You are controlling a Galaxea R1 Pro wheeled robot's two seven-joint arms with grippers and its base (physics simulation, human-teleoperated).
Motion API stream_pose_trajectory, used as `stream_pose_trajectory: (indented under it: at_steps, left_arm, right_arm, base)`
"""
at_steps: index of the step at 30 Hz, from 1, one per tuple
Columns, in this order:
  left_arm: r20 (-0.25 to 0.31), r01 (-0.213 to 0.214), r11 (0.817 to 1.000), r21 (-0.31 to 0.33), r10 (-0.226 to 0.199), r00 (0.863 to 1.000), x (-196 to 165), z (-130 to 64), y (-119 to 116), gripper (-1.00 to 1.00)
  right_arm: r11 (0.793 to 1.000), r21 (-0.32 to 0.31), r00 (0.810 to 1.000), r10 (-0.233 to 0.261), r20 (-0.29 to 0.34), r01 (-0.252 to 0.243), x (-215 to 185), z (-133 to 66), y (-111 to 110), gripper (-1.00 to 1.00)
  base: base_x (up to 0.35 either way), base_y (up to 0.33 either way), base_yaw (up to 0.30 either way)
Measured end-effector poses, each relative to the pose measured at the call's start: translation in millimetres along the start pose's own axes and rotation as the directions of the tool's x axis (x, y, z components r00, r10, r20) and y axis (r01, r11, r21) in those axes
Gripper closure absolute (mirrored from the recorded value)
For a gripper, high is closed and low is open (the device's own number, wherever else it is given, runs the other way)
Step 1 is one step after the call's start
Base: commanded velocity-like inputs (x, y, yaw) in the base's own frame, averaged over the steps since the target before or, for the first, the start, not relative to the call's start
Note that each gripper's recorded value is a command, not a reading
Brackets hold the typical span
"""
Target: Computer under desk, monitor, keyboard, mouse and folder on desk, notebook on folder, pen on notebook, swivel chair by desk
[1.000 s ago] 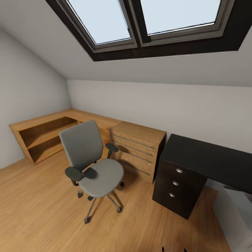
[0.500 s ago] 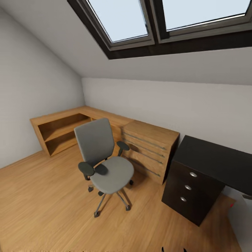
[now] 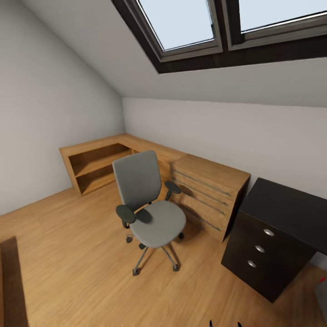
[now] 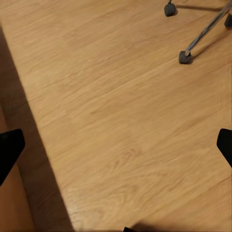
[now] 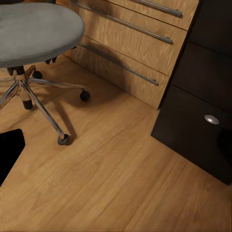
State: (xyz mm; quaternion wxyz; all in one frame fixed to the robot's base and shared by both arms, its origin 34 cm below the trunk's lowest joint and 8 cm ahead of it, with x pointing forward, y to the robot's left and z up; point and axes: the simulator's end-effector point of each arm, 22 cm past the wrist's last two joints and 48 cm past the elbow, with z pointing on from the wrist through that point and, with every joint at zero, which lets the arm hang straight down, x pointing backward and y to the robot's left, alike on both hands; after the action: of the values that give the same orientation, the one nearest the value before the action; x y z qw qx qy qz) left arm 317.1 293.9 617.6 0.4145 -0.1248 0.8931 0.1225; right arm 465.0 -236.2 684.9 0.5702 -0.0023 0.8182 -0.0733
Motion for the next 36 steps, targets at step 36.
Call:
stream_pose_trajectory:
  at_steps: [36]
  left_arm:
    - [-0.008, -0.004, 1.000, 0.000, 0.004, 1.000, 3.0, -1.0, 0.4, -1.00]
  right_arm:
    - [1.000, 0.003, 1.000, 0.003, -0.009, -0.003, 3.3, -1.1, 0.8, -1.00]
  base:
    - [0.000, 0.000, 0.228]
